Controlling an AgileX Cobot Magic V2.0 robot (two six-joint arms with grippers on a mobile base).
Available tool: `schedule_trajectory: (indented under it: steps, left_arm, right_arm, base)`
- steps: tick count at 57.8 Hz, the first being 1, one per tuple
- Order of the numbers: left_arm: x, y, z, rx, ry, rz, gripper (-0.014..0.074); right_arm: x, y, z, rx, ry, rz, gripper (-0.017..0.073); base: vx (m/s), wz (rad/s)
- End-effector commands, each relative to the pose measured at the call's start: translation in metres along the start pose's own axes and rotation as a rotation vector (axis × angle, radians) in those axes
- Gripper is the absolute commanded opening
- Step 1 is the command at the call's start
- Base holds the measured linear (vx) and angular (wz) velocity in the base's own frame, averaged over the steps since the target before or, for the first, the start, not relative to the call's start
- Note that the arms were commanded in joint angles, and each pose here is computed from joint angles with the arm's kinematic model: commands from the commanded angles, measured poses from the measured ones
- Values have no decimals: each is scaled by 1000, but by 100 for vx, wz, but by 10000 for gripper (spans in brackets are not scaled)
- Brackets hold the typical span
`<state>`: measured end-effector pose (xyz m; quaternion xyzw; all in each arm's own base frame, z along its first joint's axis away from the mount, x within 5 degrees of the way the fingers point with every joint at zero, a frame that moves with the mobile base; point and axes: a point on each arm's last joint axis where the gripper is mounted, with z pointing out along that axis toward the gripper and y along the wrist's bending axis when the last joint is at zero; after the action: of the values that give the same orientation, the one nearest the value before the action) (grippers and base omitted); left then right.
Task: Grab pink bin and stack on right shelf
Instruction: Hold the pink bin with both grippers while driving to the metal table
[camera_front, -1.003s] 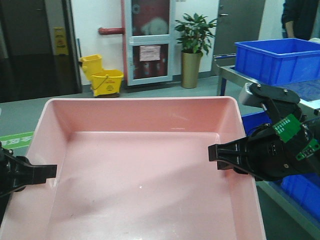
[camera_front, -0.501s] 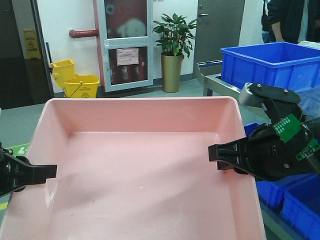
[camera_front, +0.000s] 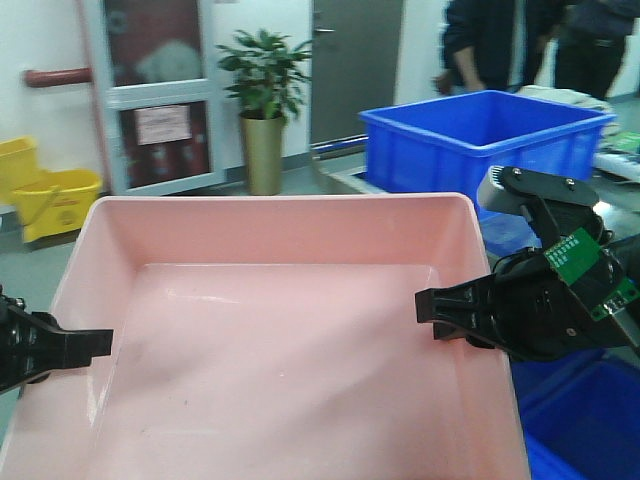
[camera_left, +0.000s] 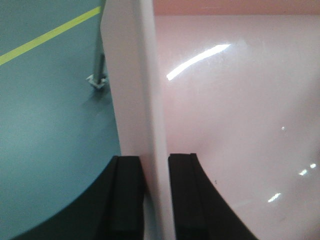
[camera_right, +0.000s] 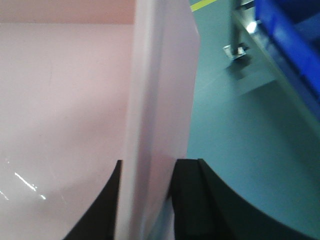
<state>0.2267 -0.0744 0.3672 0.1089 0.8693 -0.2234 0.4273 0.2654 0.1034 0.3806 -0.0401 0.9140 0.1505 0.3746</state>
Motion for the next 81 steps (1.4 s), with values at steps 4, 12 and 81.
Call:
schedule_trajectory:
  steps: [4, 12, 81]
  left_arm:
    - [-13, -10, -16, 35, -104, -5, -1]
    - [-13, -10, -16, 35, -104, -5, -1]
    - [-13, -10, -16, 35, -104, -5, -1]
  right_arm:
    - [-19, 2, -21, -23, -165, -7, -9]
    - [-19, 2, -21, -23, -165, -7, -9]
    - [-19, 2, -21, -22, -166, -8, -9]
  base:
    - [39, -66]
    - [38, -78]
    - [28, -71]
